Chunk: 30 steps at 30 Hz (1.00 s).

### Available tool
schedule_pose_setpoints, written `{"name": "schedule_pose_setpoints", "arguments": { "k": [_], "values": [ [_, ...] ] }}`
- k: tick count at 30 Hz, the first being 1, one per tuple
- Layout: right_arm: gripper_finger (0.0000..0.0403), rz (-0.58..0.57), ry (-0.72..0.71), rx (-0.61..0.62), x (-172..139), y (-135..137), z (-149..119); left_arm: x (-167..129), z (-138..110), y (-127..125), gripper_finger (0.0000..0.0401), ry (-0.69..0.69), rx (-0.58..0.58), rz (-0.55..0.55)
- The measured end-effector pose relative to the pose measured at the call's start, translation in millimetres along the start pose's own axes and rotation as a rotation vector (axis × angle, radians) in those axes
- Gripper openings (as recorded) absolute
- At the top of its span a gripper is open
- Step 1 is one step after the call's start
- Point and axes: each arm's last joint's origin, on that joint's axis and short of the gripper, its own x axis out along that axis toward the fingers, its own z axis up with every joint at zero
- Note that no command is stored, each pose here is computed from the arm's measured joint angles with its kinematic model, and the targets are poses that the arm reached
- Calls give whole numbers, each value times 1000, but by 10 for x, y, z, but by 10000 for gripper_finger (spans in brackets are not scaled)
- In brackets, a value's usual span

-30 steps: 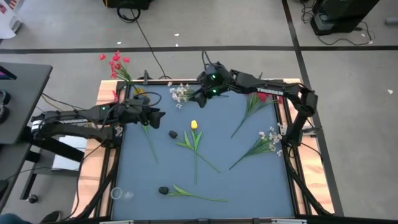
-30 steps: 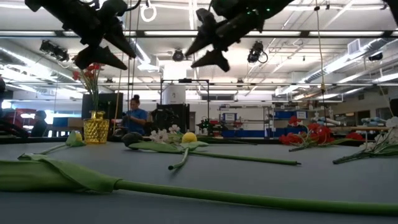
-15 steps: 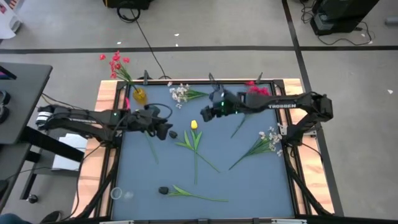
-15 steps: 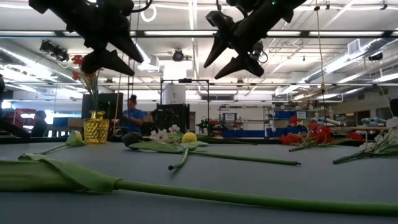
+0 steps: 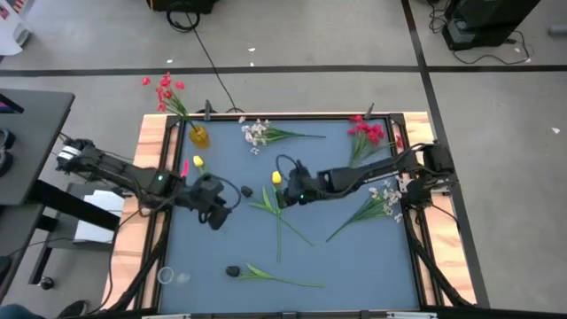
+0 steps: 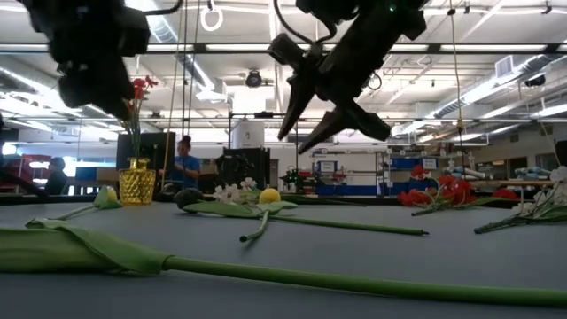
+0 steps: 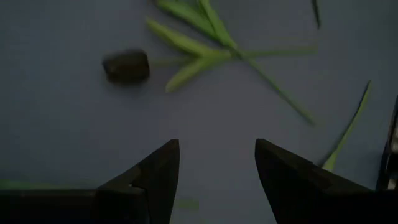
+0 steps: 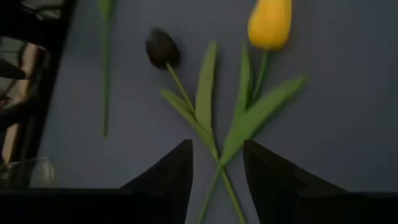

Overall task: Sort flowers into vase by color
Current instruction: Put the top black flower into the yellow vase

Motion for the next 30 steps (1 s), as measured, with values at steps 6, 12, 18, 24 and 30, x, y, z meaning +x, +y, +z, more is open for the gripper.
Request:
{"name": "schedule_pose_setpoints", "arguments": {
  "k": [6, 12, 18, 24, 30],
  "values": [
    [143, -66, 26, 53, -15, -4, -370, -51, -186, -3, 215, 37, -12, 72],
    [142, -161, 34, 129, -111, -63, -680, 30, -371, 80, 215, 74, -13, 108],
    [142, -232, 75, 155, -182, -121, -869, 239, -666, 164, 214, 99, -93, 24],
    [142, -382, 137, 111, -277, -257, -1013, 304, -810, 254, 214, 110, -151, 38],
    [142, -412, 221, 83, -343, -278, -1119, 300, -859, 280, 214, 125, -174, 57]
  ]
}}
